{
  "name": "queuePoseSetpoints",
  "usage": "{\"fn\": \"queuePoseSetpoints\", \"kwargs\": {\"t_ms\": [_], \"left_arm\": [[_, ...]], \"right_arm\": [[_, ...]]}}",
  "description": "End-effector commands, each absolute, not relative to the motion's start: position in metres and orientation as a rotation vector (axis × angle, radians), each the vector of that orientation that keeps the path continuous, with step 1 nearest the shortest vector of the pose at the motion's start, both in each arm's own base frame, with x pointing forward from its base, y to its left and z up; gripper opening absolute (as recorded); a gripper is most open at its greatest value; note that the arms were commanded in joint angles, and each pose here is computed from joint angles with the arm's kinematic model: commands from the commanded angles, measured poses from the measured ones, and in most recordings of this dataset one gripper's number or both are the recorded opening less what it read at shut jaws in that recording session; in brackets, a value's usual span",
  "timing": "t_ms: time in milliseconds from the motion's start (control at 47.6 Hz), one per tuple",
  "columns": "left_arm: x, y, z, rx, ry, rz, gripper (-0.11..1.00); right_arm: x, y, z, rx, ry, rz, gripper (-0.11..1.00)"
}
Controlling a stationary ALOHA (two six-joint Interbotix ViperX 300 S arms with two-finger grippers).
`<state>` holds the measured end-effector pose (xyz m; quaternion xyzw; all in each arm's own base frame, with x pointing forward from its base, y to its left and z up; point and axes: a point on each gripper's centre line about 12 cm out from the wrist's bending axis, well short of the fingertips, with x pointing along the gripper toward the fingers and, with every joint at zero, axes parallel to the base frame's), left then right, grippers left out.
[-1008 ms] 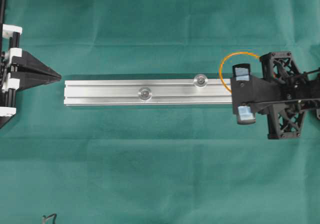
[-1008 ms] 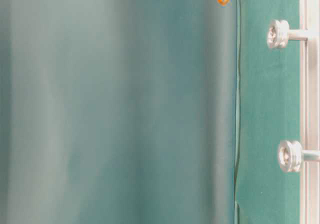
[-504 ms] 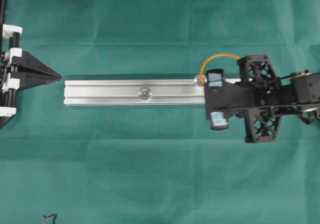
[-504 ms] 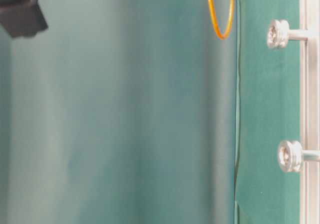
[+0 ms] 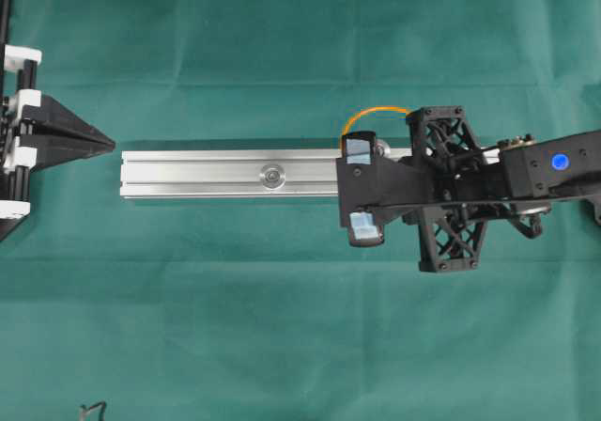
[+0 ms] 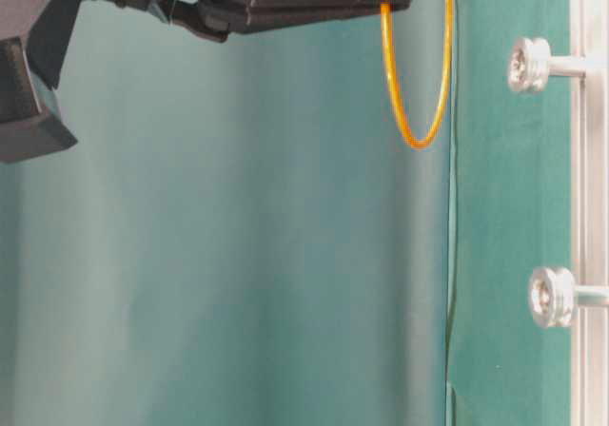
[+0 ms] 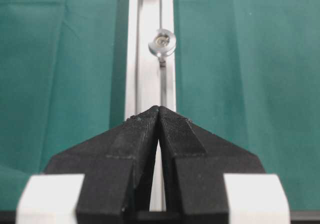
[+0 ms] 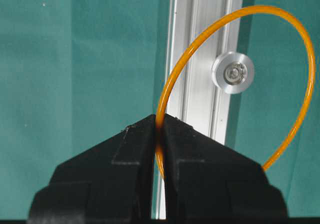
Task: Hook the rubber onto the shaft.
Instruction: 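Lift the band and pull it left along the bar, then carry the band left toward the right-hand metal knob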
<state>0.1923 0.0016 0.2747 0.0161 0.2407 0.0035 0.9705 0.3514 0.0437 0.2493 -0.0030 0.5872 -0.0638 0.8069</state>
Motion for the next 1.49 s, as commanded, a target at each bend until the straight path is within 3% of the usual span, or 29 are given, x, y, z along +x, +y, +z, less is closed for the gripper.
{"fn": "queuePoseSetpoints", "kwargs": {"t_ms": [0, 1071, 1471], "left_arm": [[0.196, 0.002, 0.286, 0.033, 0.459, 0.01, 0.0], [0.196, 0.002, 0.287, 0.033, 0.456, 0.01, 0.0], [0.196, 0.002, 0.287, 0.033, 0.456, 0.01, 0.0]], "right_arm": [[0.356, 0.043, 0.262, 0.002, 1.215, -0.136, 0.06], [0.356, 0.04, 0.262, 0.007, 1.214, -0.142, 0.06], [0.36, 0.042, 0.243, 0.009, 1.215, -0.131, 0.06]]}}
